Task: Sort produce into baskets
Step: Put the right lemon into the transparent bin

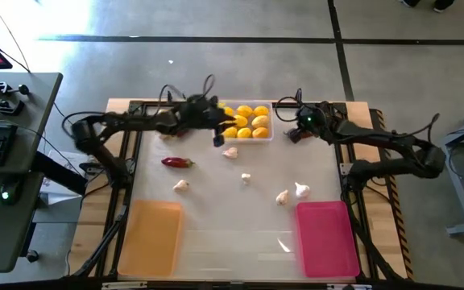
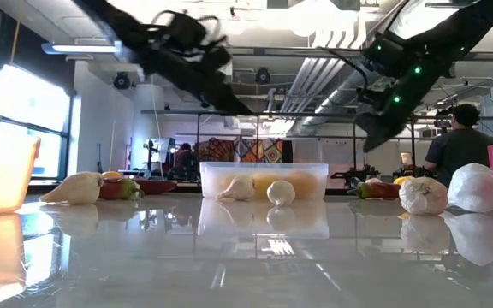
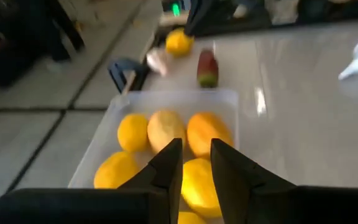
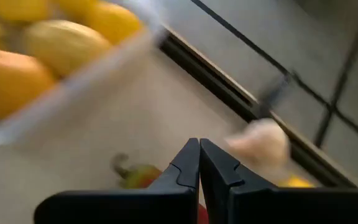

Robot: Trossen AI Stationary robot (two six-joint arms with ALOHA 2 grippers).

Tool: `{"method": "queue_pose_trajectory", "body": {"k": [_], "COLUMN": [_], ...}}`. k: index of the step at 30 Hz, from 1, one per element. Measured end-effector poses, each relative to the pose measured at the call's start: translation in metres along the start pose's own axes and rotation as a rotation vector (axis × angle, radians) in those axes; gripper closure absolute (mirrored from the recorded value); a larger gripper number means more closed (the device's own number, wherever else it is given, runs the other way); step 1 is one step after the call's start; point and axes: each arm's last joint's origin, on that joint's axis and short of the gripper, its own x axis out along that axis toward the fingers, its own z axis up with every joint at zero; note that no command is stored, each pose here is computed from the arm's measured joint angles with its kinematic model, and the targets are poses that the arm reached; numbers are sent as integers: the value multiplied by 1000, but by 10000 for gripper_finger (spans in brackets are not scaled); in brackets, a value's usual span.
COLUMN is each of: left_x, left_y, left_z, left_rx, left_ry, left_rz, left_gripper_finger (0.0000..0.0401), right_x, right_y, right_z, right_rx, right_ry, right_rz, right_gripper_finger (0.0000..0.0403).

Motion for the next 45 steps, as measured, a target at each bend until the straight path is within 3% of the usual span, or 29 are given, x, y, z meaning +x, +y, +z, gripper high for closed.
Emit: {"method": "queue_pose_trajectory", "body": {"k": [3,9,15,19,23,33,41,45], "left_x": [-21,-53,-71,-74,-75,-75,-75,-75], "left_y": [-16,-39,-50,-54,-55,-55,-55,-55], "left_z": [-13,-35,-48,-56,-59,-60,-60,-61], "left_rx": [-2,-31,-43,-43,-45,-18,-18,-20], "left_ry": [-98,-215,-218,-206,-195,-196,-196,-187], "left_rz": [-5,-148,-180,-188,-189,-186,-186,-189], "left_gripper_finger": [335,335,335,335,335,335,335,335], "right_x": [1,5,9,11,16,39,39,48], "right_y": [-10,-29,-40,-43,-43,-42,-52,-66], "right_z": [-7,-19,-23,-25,-24,-23,22,37], "right_rx": [83,235,360,354,354,398,294,284], "right_ry": [73,195,222,228,221,256,357,487], "right_rz": [-44,-121,-176,-267,-273,-312,-351,-328], "right_gripper_finger": [402,385,287,212,166,155,155,155]}}
